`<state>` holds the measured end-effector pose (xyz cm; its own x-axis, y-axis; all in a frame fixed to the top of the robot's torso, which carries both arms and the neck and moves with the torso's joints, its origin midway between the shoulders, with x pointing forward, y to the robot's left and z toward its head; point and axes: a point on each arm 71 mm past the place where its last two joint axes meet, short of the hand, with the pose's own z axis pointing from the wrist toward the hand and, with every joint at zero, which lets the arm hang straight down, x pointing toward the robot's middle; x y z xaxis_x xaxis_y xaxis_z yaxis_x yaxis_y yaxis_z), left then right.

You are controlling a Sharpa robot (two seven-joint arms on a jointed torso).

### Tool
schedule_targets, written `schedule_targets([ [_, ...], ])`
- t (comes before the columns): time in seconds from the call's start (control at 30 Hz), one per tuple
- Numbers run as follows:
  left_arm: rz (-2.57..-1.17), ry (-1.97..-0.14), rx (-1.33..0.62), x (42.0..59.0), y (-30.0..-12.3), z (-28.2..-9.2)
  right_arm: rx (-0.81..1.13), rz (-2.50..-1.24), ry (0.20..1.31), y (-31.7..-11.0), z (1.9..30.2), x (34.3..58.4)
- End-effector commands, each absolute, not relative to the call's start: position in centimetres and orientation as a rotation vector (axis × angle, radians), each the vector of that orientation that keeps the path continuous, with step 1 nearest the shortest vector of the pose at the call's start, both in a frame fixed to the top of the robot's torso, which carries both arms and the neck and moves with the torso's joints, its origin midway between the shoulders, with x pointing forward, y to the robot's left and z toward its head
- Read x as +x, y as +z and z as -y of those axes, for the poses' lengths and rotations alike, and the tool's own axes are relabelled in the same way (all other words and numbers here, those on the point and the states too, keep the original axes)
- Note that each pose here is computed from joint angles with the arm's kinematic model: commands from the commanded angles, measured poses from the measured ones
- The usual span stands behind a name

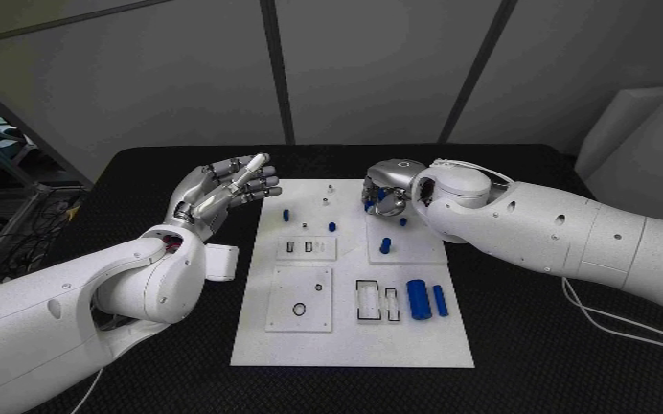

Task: Assemble the parts on the task board

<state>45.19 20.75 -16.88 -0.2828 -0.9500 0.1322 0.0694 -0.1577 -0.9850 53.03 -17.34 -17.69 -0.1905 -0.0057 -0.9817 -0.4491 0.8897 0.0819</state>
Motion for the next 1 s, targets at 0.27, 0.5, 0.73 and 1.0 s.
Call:
schedule_targets([
  [0.27, -1.271, -1.581, -1.085, 45.3, -16.8, -20.7, -0.351, -1.706, 0.437, -17.5, 17.2, 53.0],
  [0.5, -1.270, -1.579, -1.085, 45.3, -16.8, -20.8, -0.336, -1.609, 0.492, -16.5, 16.7, 52.5],
  [0.73, -1.271, -1.580, -1.085, 45.3, -16.8, -20.8, -0.303, -1.527, 0.508, -15.4, 16.1, 52.5],
  [1.0, -1.274, -1.585, -1.085, 45.3, -16.8, -20.7, -0.274, -1.454, 0.521, -14.8, 15.2, 53.5],
])
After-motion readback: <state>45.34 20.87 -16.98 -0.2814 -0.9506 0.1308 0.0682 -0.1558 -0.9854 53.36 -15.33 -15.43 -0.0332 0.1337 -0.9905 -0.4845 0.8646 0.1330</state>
